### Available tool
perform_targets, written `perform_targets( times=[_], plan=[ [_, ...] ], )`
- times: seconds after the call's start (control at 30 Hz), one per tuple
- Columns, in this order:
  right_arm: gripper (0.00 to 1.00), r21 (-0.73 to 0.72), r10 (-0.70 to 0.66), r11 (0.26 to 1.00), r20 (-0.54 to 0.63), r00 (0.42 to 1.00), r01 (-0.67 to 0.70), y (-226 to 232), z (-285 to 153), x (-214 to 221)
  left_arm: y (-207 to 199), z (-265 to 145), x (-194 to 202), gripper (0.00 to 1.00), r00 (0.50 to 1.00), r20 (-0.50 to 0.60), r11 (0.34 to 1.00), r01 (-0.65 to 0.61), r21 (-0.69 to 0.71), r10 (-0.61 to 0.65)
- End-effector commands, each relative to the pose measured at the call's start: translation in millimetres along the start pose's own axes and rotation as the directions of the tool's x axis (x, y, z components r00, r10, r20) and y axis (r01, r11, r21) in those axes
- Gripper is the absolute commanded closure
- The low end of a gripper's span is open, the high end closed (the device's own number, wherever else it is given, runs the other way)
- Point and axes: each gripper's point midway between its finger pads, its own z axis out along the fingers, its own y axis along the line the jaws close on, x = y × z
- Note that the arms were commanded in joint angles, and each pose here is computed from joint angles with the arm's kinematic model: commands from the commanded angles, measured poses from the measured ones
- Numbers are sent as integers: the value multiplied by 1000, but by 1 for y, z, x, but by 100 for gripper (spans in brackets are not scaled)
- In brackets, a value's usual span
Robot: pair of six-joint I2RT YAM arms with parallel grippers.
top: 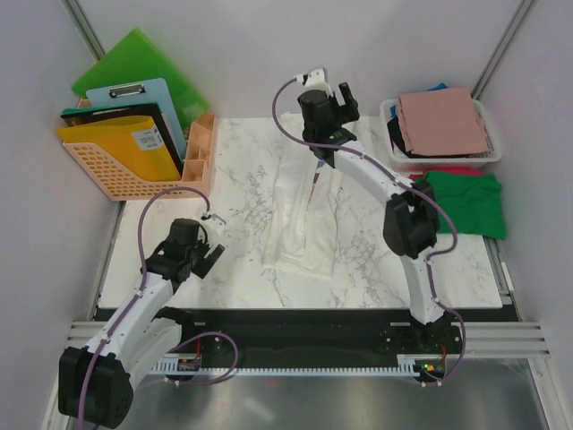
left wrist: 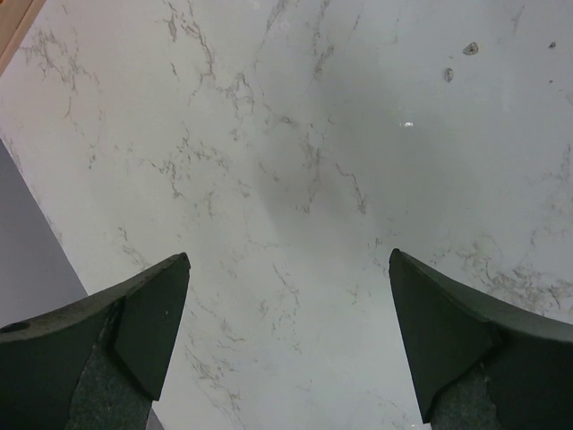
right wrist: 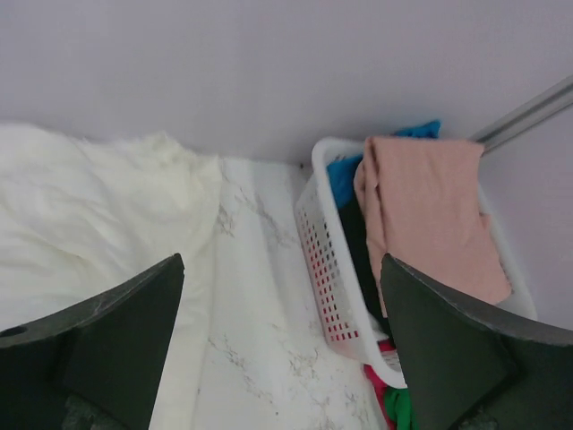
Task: Fold and stack the t-shirts
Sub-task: Fold the tshirt
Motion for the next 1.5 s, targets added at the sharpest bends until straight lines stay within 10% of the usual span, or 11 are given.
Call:
perform_targets(
  times=[0.0, 0.13, 0.23, 0.33, 0.47, 0.53, 0.87, 1.17, 1.47],
  plan=[
    [2, -88, 318, 948, 174, 932, -307, -88, -90, -112, 5, -2, -8, 0, 999, 28, 999, 29, -16, -29],
    [2, -454, 294, 856, 36, 955, -246, -52, -134, -90, 11, -8, -13, 0, 997, 64, 998, 45, -47, -42],
    [2, -880, 38, 468, -78, 996, -87, -15, -205, -21, 15, -16, -27, 0, 989, 140, 997, 63, -51, -55],
    [2, -970, -187, 221, -148, 971, -106, -43, -259, 57, 12, -27, -49, 0, 972, 226, 998, 68, 6, -67],
    [2, -944, -258, 329, -66, 964, 23, -109, -266, 112, -25, -68, -107, 0, 945, 302, 927, 1, 375, -123],
    [2, -934, -230, 352, -29, 973, 55, -117, -275, 123, -64, -95, -119, 0, 948, 276, 778, -53, 626, -158],
    [2, -942, -281, 330, -164, 946, -65, -89, -279, 182, -112, -98, -136, 0, 957, 238, 493, -128, 860, -166],
    [2, -931, -301, 337, -250, 920, -142, -65, -270, 207, -145, -101, -134, 0, 904, 422, 581, -381, 719, 69],
    [16, -976, -304, 155, -195, 932, -154, -32, -291, 190, -182, -64, -128, 0, 884, 421, 563, -457, 688, 202]
  ],
)
